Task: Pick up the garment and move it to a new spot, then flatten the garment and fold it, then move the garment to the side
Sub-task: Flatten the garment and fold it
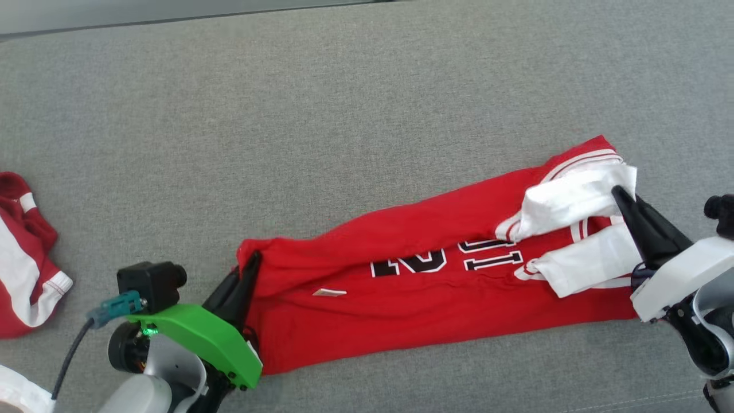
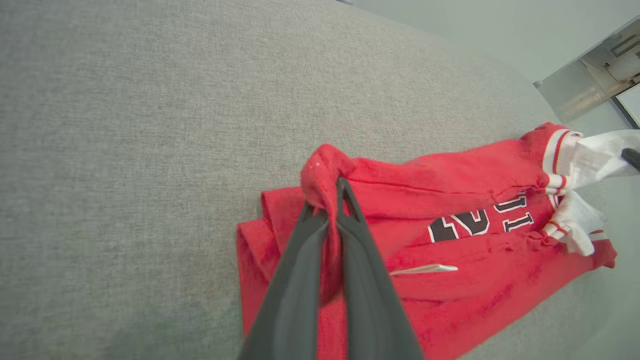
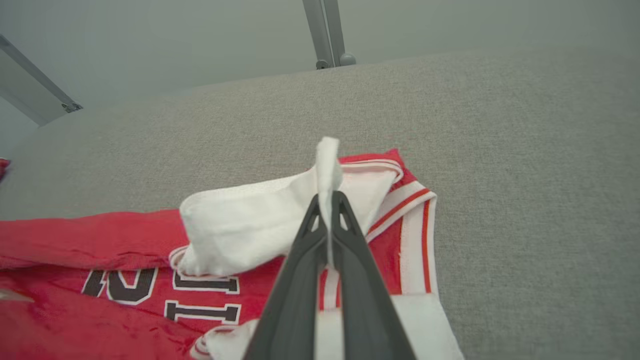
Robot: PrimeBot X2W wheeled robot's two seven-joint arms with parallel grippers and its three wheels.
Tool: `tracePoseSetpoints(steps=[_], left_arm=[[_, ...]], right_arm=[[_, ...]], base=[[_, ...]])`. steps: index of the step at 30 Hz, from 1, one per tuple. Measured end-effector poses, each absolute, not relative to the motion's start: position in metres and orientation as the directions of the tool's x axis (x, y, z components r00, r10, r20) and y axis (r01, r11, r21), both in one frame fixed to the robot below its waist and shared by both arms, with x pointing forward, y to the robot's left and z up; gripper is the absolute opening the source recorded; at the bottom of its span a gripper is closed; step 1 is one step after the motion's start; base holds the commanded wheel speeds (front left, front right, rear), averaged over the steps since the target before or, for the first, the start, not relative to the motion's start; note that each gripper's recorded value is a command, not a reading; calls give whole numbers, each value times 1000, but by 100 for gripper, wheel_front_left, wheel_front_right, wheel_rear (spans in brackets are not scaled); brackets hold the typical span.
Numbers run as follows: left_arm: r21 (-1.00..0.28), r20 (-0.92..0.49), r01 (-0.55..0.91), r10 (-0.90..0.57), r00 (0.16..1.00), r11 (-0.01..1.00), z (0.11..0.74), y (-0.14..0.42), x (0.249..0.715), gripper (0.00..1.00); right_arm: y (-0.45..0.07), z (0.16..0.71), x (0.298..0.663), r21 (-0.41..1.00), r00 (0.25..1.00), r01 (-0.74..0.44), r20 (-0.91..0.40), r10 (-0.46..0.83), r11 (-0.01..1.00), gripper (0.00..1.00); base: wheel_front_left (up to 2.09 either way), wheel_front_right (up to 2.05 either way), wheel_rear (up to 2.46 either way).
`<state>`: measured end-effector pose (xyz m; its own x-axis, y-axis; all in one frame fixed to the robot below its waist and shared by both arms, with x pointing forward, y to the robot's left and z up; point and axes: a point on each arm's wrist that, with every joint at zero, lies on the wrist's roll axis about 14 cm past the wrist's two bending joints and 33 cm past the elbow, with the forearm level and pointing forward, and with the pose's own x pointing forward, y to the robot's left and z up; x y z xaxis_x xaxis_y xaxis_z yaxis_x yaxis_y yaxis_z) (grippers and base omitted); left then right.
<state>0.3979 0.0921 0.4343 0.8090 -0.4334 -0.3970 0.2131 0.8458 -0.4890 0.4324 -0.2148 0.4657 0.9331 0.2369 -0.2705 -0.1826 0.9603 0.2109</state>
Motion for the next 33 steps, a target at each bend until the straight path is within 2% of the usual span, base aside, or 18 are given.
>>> tracePoseSetpoints(steps=[7,8,9,10,11,16,22,26,29,33], left_arm=[[-502,-424,172,-415,805,847,427,90,380,0],[-499,-434,159,-405,804,852,423,92,377,7],[-498,-440,150,-398,805,854,421,93,375,30],[-505,-438,142,-394,808,852,421,93,375,71],[-508,-438,140,-395,808,850,420,92,373,100],[-459,-447,107,-334,830,882,411,104,362,100],[-378,-304,22,-147,941,925,425,137,364,100],[-286,-239,2,-74,968,958,434,150,368,100],[-261,-161,-16,-27,987,965,451,154,376,100],[-251,-128,-30,-2,992,967,454,156,374,100]], right_arm=[[-220,450,408,216,931,-121,-313,186,969,0],[-221,446,407,212,929,-114,-324,180,970,0],[-222,440,404,201,923,-109,-343,174,974,22],[-223,433,400,182,913,-109,-369,171,977,100],[-224,426,396,168,903,-110,-395,169,980,100],[-235,428,397,144,913,-76,-388,127,987,100],[-263,450,407,113,946,18,-323,20,993,100],[-247,438,413,119,922,10,-384,37,993,100],[-236,428,419,106,899,-9,-434,54,994,100],[-235,410,423,57,861,-17,-507,43,998,100]], base=[[0,0,0],[0,0,0],[0,0,0],[0,0,0],[0,0,0],[0,0,0],[0,0,0],[0,0,0],[0,0,0],[0,0,0]])
